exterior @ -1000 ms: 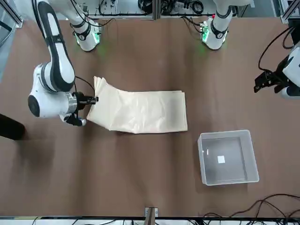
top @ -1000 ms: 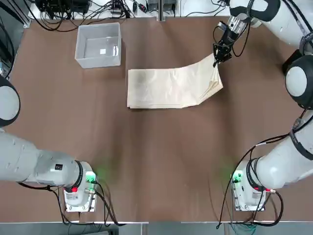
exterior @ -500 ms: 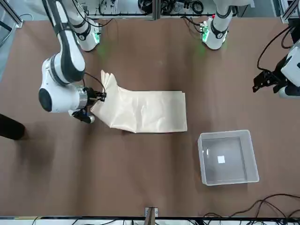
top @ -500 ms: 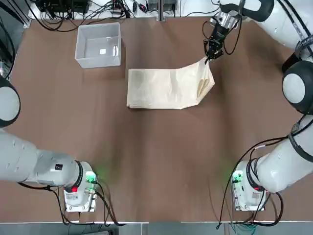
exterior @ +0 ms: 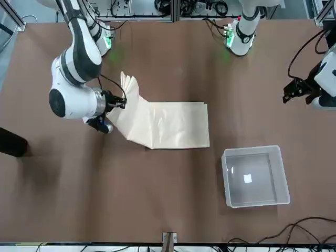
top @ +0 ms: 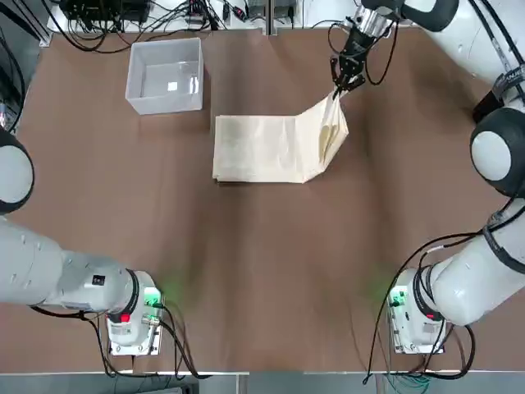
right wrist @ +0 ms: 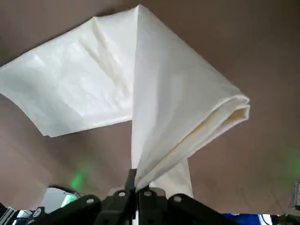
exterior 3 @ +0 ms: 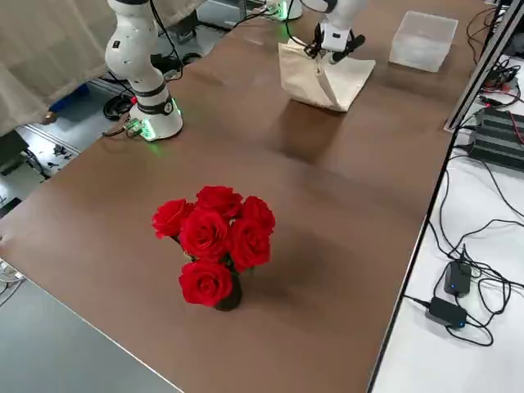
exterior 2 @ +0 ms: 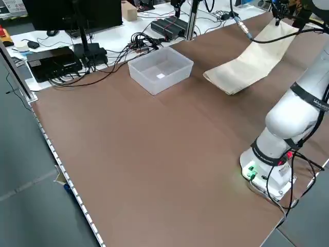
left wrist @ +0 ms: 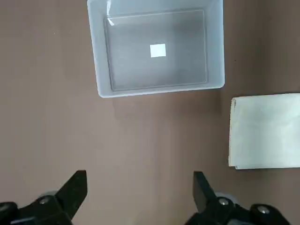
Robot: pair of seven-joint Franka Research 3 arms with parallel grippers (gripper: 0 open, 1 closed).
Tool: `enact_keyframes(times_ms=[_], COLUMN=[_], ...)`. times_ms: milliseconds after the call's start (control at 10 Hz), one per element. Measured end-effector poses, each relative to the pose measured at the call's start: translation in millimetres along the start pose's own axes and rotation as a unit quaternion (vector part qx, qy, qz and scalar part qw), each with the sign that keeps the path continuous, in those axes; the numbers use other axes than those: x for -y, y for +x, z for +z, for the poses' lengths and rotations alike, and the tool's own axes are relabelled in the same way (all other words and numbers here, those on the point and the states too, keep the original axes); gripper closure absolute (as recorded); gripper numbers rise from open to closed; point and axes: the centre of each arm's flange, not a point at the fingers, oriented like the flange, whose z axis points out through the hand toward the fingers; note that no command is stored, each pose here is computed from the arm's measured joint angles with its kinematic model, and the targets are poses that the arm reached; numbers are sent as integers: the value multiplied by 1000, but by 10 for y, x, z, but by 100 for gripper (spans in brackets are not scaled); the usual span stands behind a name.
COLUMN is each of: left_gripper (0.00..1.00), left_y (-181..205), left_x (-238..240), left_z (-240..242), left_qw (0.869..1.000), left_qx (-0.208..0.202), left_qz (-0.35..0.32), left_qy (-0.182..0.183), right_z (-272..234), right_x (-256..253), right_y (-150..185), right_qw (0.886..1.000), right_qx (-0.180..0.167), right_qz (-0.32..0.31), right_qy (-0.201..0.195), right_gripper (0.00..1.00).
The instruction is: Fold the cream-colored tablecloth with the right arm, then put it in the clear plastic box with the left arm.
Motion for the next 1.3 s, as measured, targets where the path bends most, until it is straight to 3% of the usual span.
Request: enact_keyframes(times_ms=[500,1300], left_gripper=[0,0], left_y=[0,0], left_x=[1,-4], left_z=[0,0], left_qw=[1000,1000], left_qx=[0,0], left_qz=[0,0], left_qy=[0,0], right_z=[140,466], right_x=[425,994], right_y=[-348,-688], right_qw=[1000,998], right_qx=[11,-30], right_qz=[1,-6], right_qy=[13,52], right_gripper=[96,96])
